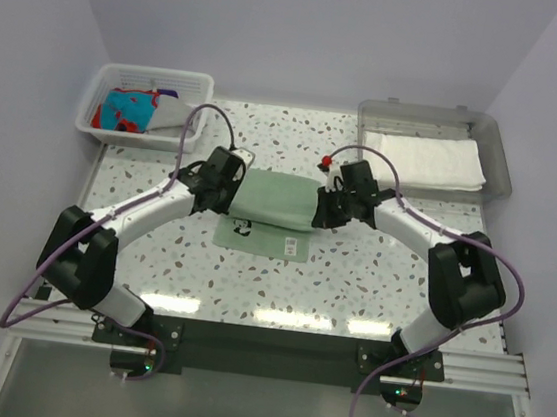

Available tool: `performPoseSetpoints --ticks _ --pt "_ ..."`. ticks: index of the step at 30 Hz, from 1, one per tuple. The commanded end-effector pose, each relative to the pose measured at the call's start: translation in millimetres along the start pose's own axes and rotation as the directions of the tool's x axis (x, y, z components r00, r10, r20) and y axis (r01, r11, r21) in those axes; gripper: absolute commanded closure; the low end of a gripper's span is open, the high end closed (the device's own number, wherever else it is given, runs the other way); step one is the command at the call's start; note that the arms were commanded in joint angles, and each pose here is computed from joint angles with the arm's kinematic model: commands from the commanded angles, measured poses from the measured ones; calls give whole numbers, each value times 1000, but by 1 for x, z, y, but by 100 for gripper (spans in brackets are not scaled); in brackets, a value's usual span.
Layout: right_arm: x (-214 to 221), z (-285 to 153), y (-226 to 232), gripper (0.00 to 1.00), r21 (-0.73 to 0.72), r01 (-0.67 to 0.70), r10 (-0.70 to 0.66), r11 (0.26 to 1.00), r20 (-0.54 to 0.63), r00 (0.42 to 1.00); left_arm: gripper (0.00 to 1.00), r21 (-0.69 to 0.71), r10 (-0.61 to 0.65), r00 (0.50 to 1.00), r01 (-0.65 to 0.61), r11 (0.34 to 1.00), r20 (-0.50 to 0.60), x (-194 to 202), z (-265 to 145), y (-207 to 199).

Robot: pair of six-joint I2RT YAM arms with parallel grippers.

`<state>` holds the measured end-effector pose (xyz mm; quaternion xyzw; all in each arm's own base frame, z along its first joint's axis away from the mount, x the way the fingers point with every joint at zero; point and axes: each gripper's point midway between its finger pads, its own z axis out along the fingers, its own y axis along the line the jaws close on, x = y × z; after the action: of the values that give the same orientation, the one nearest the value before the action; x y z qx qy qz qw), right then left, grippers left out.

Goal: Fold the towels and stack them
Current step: Fold the towel

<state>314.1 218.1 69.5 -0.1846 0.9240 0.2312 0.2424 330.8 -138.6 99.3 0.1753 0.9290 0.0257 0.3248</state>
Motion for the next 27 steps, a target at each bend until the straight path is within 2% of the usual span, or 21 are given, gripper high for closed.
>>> performPoseSetpoints --ticks 1,6,11,20,27 --pt "16 7 -12 100 39 -39 40 999 -38 998 100 -83 -46 996 40 996 -73 27 1 15" --pt "32 26 -17 100 38 -73 76 997 -85 993 100 -65 -45 989 37 997 -138 49 14 7" --pt "38 30 -21 100 53 -80 85 995 -98 992 100 -76 -37 986 25 997 -164 55 20 6" --pt "5 -4 -9 100 54 -55 55 997 -11 998 100 -83 -47 998 43 996 -38 5 -7 13" --pt "-1 -28 7 100 24 -68 67 997 33 997 100 -93 -43 999 42 995 -4 -8 -24 19"
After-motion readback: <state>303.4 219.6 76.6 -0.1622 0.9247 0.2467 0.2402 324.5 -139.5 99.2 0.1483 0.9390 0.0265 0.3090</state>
